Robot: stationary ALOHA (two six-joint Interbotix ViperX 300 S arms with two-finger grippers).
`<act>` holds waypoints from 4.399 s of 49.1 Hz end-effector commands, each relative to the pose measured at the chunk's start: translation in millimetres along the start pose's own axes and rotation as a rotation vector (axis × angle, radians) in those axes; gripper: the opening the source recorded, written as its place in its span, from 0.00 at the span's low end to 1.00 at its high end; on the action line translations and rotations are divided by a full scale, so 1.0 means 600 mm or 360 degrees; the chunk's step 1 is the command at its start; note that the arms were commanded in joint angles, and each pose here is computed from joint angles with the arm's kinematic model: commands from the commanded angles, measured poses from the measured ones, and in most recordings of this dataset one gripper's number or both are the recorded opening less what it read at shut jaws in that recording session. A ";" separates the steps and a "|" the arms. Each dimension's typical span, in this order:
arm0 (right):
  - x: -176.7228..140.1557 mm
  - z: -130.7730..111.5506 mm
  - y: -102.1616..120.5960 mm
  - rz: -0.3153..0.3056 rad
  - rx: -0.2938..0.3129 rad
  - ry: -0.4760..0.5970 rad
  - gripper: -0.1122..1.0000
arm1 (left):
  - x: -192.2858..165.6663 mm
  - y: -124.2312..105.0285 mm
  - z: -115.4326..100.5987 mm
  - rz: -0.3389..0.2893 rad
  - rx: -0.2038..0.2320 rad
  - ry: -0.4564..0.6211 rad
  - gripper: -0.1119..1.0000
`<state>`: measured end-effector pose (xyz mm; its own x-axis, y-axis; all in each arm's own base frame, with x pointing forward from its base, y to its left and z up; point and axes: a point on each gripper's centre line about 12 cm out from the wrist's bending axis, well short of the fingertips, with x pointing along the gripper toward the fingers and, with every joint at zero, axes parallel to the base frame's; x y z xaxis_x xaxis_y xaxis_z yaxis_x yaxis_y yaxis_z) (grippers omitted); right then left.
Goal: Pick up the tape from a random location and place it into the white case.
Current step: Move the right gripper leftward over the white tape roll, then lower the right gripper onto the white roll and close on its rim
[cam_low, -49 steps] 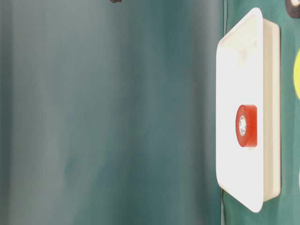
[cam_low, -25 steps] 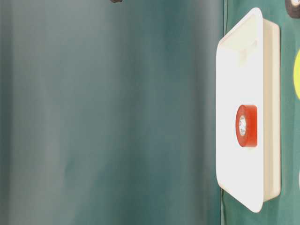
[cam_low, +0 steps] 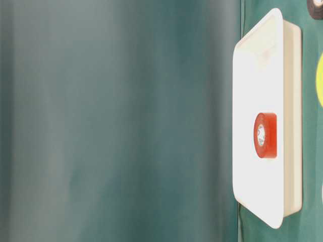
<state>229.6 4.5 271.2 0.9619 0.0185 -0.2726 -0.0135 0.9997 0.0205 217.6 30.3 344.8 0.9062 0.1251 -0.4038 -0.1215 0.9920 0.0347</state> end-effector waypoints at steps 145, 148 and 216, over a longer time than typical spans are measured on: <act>0.401 0.124 0.020 -0.0058 0.0067 0.0846 0.90 | -0.002 0.001 0.010 0.0000 -0.0002 -0.0037 0.98; 0.403 0.122 0.021 -0.0061 0.0074 0.0902 0.90 | -0.002 0.001 0.010 0.0000 -0.0002 -0.0034 0.98; 0.420 0.100 0.023 -0.0070 0.0073 0.1122 0.90 | -0.003 0.001 0.013 0.0000 -0.0005 -0.0042 0.98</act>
<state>484.1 20.9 246.1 0.5177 -0.0045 -0.8555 0.0478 0.9986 0.0236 217.8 30.2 344.7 0.9077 0.1239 -0.4010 -0.1202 0.9922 0.0345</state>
